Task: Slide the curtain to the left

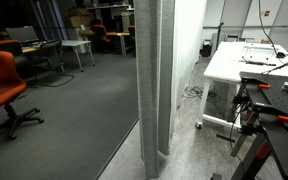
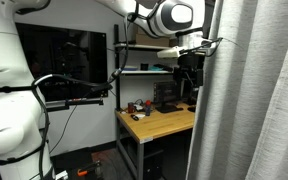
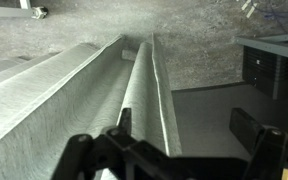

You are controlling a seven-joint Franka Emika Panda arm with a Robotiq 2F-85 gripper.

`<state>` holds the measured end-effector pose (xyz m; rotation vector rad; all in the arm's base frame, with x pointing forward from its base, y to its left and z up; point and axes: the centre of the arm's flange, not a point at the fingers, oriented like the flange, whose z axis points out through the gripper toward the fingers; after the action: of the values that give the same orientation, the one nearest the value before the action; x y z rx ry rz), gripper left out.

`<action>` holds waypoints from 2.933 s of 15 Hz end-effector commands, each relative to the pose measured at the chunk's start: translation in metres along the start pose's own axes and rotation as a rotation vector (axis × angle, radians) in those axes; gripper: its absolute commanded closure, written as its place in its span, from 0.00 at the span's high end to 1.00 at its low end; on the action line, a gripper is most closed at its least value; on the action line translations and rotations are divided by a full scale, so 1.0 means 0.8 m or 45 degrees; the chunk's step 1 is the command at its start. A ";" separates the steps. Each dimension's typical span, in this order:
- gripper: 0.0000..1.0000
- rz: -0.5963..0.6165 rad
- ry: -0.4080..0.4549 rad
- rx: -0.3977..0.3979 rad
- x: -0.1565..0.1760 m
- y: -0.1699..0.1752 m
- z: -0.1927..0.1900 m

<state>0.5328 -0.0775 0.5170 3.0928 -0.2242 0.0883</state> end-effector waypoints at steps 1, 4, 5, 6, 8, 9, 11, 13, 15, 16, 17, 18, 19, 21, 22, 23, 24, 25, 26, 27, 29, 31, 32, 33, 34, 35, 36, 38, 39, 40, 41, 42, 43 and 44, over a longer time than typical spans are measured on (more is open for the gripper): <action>1.00 0.057 0.095 0.005 0.009 0.005 0.005; 1.00 0.080 0.217 0.017 0.023 0.011 -0.003; 1.00 0.079 0.259 0.016 0.027 0.013 -0.007; 1.00 0.079 0.294 0.016 0.029 0.014 -0.010; 1.00 0.078 0.352 0.015 0.031 0.016 -0.014; 1.00 0.077 0.375 0.014 0.030 0.016 -0.015; 1.00 0.075 0.421 0.012 0.026 0.018 -0.015; 1.00 0.084 0.499 0.016 0.028 0.022 -0.015; 1.00 0.074 0.587 0.021 0.032 0.026 -0.016; 1.00 0.077 0.632 0.019 0.034 0.028 -0.017; 1.00 0.082 0.676 0.021 0.037 0.030 -0.020; 1.00 0.085 0.711 0.022 0.039 0.031 -0.022; 1.00 0.087 0.738 0.025 0.042 0.032 -0.024; 1.00 0.089 0.778 0.021 0.044 0.032 -0.026; 1.00 0.089 0.793 0.022 0.044 0.033 -0.026; 1.00 0.091 0.807 0.020 0.043 0.033 -0.026; 1.00 0.093 0.814 0.018 0.042 0.033 -0.027; 1.00 0.093 0.817 0.020 0.042 0.033 -0.027; 1.00 0.095 0.823 0.020 0.042 0.033 -0.027; 1.00 0.094 0.824 0.021 0.043 0.033 -0.026; 0.72 0.093 0.827 0.020 0.044 0.032 -0.025; 0.56 0.090 0.836 0.020 0.044 0.030 -0.024; 0.49 0.087 0.839 0.019 0.044 0.028 -0.023; 0.42 0.085 0.841 0.020 0.045 0.027 -0.023; 0.33 0.085 0.842 0.023 0.045 0.026 -0.024; 0.27 0.089 0.841 0.029 0.047 0.025 -0.026; 0.18 0.091 0.839 0.036 0.049 0.025 -0.027; 0.03 0.098 0.837 0.052 0.052 0.023 -0.031; 0.00 0.103 0.837 0.061 0.055 0.020 -0.034; 0.00 0.106 0.836 0.070 0.059 0.018 -0.036; 0.00 0.110 0.833 0.079 0.065 0.014 -0.038; 0.00 0.111 0.832 0.084 0.069 0.010 -0.039; 0.01 0.107 0.833 0.088 0.072 0.005 -0.040; 0.01 0.092 0.829 0.091 0.076 -0.005 -0.041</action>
<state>0.5723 -0.0939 0.5449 2.9016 -0.3019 1.0726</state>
